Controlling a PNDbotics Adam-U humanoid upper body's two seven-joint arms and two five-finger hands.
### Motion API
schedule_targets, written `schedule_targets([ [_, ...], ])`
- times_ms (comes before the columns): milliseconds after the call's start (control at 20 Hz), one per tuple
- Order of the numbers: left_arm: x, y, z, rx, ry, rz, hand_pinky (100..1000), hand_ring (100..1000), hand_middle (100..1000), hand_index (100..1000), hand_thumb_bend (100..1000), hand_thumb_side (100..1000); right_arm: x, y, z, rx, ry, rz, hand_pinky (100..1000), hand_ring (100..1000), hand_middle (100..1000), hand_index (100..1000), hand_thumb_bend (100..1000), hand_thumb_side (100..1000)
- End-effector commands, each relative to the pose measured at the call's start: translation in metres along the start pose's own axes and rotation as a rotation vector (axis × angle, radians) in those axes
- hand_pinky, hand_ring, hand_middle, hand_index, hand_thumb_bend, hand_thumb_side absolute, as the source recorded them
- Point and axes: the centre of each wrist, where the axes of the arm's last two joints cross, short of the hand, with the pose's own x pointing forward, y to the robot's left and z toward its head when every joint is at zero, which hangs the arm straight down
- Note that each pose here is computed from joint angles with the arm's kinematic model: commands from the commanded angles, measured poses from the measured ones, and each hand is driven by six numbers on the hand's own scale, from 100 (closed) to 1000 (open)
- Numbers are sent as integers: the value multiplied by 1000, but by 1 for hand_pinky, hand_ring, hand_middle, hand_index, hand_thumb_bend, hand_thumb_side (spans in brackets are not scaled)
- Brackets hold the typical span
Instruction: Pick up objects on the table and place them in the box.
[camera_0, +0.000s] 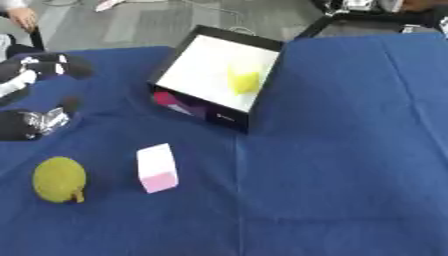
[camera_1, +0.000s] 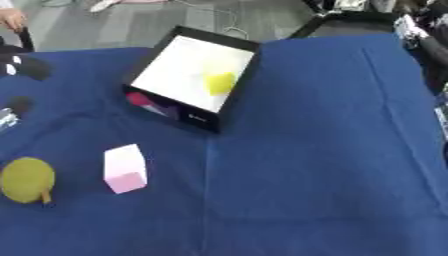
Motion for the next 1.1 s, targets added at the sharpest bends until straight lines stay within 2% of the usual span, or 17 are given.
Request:
schedule_targets([
  [50, 3, 0, -7, -54, -19, 23, 908, 817, 854, 899, 100, 814, 8, -9, -3, 2, -14, 37, 1000, 1000, 1000, 902, 100, 470],
  [250, 1, -10, -15, -99, -10, 53, 926, 812, 837, 911, 100, 804, 3, -9, 0, 4, 0, 36, 1000, 1000, 1000, 902, 100, 470],
  [350, 1, -16, -20, -127, -21, 50, 931, 814, 838, 910, 100, 850, 3, -9, 0, 4, 1, 36, 1000, 1000, 1000, 902, 100, 470],
  [400, 1, -19, -22, -139, -25, 50, 934, 815, 839, 910, 100, 941, 3, -9, 0, 3, 0, 36, 1000, 1000, 1000, 902, 100, 470],
  [450, 2, -21, -24, -146, -27, 51, 935, 816, 840, 911, 100, 995, 3, -9, 0, 3, 0, 36, 1000, 1000, 1000, 902, 100, 470],
  [700, 3, -28, -31, -141, -21, 37, 949, 824, 850, 907, 100, 999, 4, -10, -1, 1, -6, 37, 1000, 1000, 1000, 901, 100, 470],
  [800, 5, -29, -32, -130, -34, 41, 982, 842, 868, 922, 100, 906, 4, -10, -1, 1, -7, 37, 1000, 1000, 1000, 901, 100, 470],
  [850, 7, -29, -32, -127, -51, 49, 986, 844, 870, 924, 100, 902, 4, -10, -1, 1, -7, 37, 1000, 1000, 1000, 902, 100, 470],
  [900, 8, -29, -32, -130, -65, 59, 996, 850, 876, 931, 100, 861, 3, -10, -1, 1, -7, 38, 1000, 1000, 1000, 902, 100, 470],
  [1100, 8, -27, -30, -133, -67, 99, 982, 830, 853, 921, 100, 727, 3, -12, 0, 0, -5, 41, 1000, 1000, 1000, 901, 100, 470],
])
